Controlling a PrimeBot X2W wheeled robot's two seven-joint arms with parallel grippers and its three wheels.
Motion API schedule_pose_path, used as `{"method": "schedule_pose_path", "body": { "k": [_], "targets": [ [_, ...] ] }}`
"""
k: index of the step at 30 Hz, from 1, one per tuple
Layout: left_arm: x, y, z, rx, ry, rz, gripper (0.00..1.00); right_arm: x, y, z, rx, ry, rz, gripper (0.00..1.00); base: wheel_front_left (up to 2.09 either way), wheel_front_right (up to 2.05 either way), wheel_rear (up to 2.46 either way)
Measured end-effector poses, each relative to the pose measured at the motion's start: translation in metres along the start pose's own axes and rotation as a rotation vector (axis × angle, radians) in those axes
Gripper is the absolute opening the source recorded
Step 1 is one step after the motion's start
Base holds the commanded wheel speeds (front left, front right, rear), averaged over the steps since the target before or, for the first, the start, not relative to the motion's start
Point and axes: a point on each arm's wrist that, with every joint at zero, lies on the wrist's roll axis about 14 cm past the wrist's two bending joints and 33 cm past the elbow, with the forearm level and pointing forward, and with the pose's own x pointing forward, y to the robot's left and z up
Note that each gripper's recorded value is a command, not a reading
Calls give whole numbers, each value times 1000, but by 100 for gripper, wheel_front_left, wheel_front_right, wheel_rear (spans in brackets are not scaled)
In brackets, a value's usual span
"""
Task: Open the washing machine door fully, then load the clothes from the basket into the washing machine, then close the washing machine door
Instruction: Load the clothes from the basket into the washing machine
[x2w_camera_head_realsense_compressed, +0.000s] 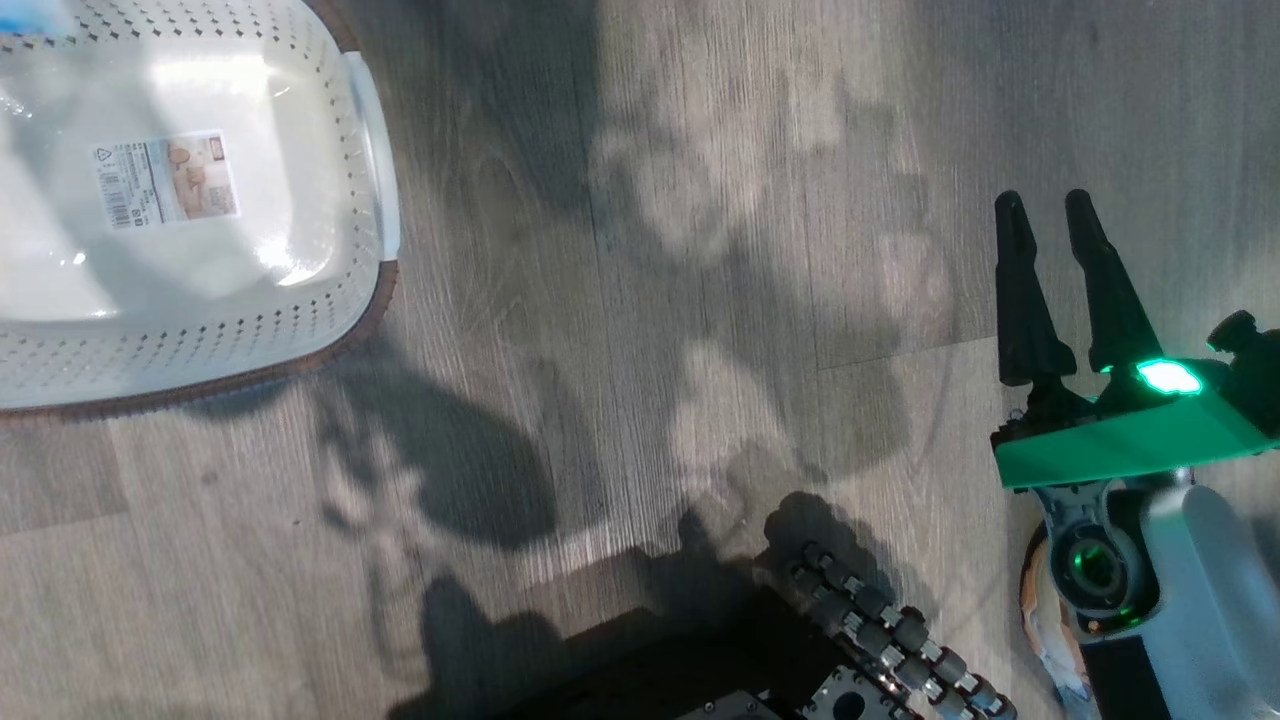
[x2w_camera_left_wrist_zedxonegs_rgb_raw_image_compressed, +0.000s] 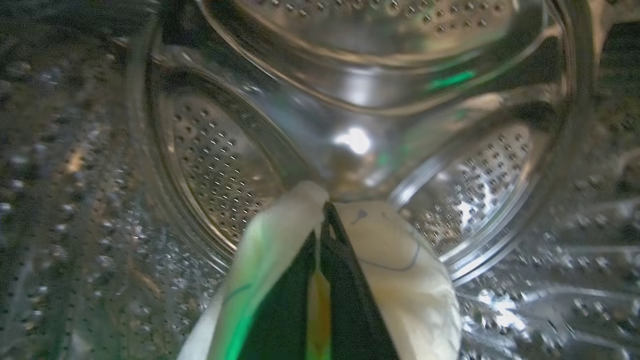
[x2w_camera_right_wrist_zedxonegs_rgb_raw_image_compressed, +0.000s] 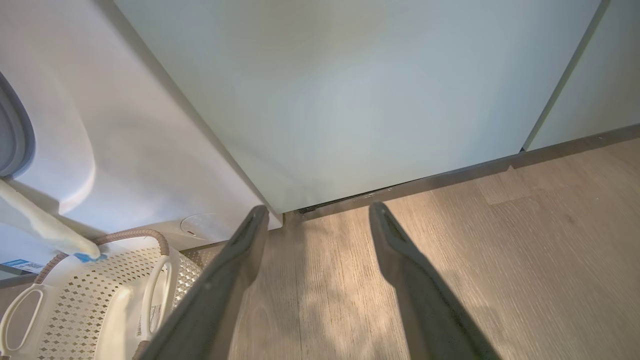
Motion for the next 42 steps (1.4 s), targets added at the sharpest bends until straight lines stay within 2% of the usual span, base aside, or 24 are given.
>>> {"method": "schedule_pose_path", "body": {
  "k": [5, 11, 13, 14, 15, 16, 17, 18, 27, 42],
  "targets": [
    [-2, 5, -7, -15, 5, 29, 0, 2, 1, -4, 1, 8, 2, 100, 0, 0, 0],
    [-15, -2, -49, -12, 131, 12, 0, 2, 2, -5, 2, 11, 7, 100, 0, 0, 0],
    [-22, -5, -67, -10, 210, -3, 20, 2, 3, -5, 3, 11, 8, 100, 0, 0, 0],
    [-23, -6, -72, -6, 233, -7, 36, 2, 3, -5, 3, 10, 9, 100, 0, 0, 0],
    [-25, -8, -75, -2, 252, -16, 45, 2, 3, -5, 4, 11, 9, 100, 0, 0, 0],
    [-26, -9, -79, 3, 274, -19, 72, 2, 3, -5, 5, 10, 10, 100, 0, 0, 0],
    [-27, -10, -81, 1, 289, -20, 93, 2, 4, -4, 6, 10, 12, 100, 0, 0, 0],
    [-28, -12, -82, 1, 302, -27, 100, 2, 4, -4, 6, 8, 13, 100, 0, 0, 0],
    [-39, -18, -80, 34, 384, -50, 100, 2, 9, 8, 18, -27, 27, 100, 0, 0, 0],
    [-83, -50, -67, 4, 474, -120, 100, -14, 19, 38, 43, -107, 52, 100, 0, 0, 0]
  ]
}}
